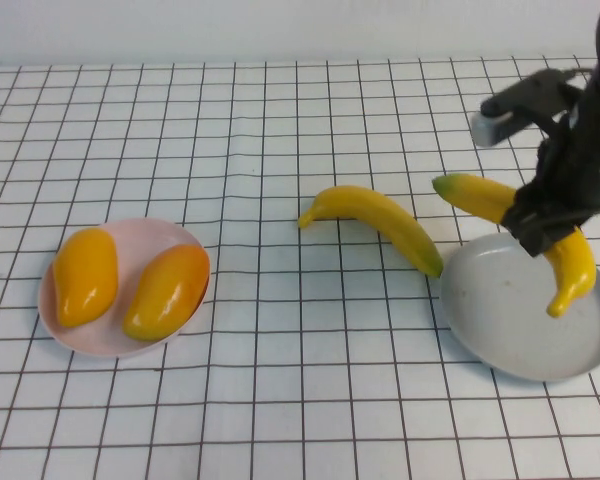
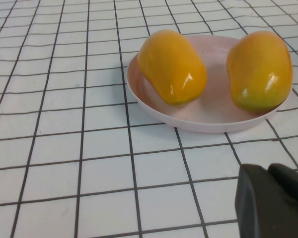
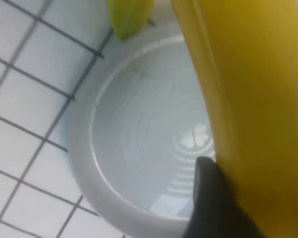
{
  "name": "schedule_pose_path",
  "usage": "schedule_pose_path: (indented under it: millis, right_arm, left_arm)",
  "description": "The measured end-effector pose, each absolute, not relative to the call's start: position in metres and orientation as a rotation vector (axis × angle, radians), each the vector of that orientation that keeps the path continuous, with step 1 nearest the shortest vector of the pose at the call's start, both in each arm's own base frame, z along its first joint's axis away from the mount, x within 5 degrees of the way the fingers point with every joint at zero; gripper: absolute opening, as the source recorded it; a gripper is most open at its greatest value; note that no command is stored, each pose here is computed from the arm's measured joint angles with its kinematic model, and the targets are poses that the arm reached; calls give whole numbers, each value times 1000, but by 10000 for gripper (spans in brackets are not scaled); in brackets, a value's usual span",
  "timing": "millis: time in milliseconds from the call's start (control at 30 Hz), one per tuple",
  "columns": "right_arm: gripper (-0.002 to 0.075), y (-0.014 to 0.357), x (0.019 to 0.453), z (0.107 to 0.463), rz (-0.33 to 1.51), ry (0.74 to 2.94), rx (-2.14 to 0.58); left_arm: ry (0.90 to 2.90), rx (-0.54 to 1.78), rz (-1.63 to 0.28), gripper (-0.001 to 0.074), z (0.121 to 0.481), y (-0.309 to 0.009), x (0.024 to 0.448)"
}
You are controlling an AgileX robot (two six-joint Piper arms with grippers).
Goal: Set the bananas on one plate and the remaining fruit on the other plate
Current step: Put another type of fruit in the right plate
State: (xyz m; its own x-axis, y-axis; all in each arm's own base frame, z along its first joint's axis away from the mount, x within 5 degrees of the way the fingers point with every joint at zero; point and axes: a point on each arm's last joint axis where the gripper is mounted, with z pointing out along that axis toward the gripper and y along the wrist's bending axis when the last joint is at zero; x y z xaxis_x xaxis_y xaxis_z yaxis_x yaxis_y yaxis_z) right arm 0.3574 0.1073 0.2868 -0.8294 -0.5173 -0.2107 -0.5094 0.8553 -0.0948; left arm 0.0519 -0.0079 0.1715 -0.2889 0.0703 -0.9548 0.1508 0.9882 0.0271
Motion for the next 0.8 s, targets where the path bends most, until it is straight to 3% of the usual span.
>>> schedule_pose_path:
  millis: [267,700,800]
  right_arm:
    - [315,78,339,227,-121,2918,-711]
    - [315,80,354,200,-137,2871,-723]
    - [386,81,355,200,-132,2861,-719]
  left_arm:
    - [1865,160,-79,3,172,-8,52]
    - [1865,160,-79,3,172,-8,52]
    - [1865,160,-79,3,172,-8,52]
